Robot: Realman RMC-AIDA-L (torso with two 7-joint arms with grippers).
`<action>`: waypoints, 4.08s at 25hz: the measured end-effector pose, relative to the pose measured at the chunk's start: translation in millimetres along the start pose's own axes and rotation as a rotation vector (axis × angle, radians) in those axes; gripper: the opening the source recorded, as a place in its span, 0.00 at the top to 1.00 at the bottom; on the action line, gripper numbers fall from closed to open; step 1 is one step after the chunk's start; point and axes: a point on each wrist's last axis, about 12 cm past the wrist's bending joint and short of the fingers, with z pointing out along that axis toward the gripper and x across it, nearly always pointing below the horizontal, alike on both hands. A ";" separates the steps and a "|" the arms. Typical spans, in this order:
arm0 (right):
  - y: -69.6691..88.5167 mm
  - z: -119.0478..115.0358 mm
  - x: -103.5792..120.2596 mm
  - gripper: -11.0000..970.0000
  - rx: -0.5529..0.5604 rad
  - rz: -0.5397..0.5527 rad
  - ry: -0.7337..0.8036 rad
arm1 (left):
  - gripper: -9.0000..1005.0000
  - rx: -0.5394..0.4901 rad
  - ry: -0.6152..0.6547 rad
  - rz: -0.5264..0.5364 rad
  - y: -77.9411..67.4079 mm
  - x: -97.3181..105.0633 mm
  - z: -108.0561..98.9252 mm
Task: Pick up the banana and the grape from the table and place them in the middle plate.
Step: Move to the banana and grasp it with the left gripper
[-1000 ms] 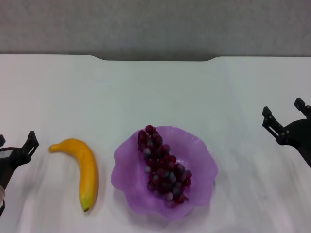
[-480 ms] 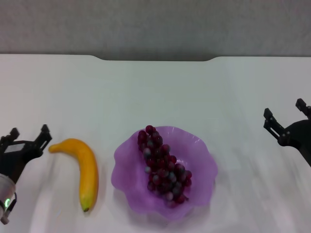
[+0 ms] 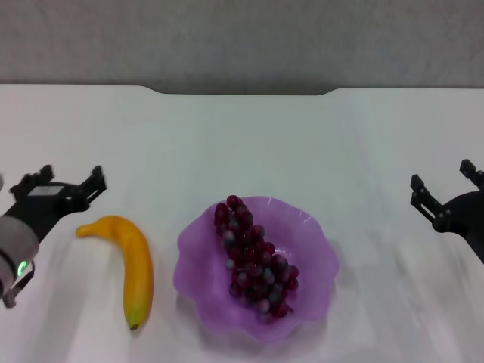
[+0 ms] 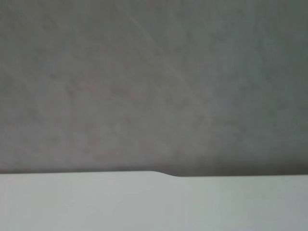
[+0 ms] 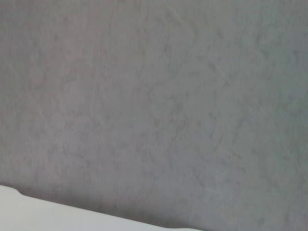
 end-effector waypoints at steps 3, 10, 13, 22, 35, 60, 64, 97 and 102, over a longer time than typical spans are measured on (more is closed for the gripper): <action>0.3 0.4 0.8 0.09 -0.002 -0.002 0.008 | 0.14 0.041 0.097 -0.017 -6.3 -20.5 1.3; 2.5 1.7 0.8 0.09 -0.015 -0.005 0.012 | 0.14 0.094 0.350 -0.034 -11.3 -38.0 7.8; 2.6 2.0 2.1 0.09 -0.016 -0.006 0.025 | 0.14 0.076 0.402 -0.038 -14.9 -46.0 10.5; 2.2 2.2 2.7 0.09 -0.013 -0.004 0.030 | 0.13 -0.028 0.579 -0.049 -34.0 -65.7 14.3; 1.7 2.8 4.1 0.09 -0.010 -0.003 0.044 | 0.13 -0.042 0.787 0.085 -67.9 -50.6 45.1; 4.3 4.6 2.0 0.09 -0.020 -0.012 0.036 | 0.14 -0.044 0.756 0.046 -73.1 -53.1 54.3; 4.8 4.9 1.6 0.09 -0.021 -0.023 0.033 | 0.14 -0.051 0.759 0.039 -70.4 -49.6 55.5; 8.2 6.1 -0.5 0.09 -0.028 -0.029 0.023 | 0.14 -0.110 0.792 0.018 -46.1 -19.5 61.7; 8.4 6.2 -0.6 0.09 -0.029 -0.029 0.023 | 0.16 -0.108 0.788 0.017 -46.3 -20.5 61.6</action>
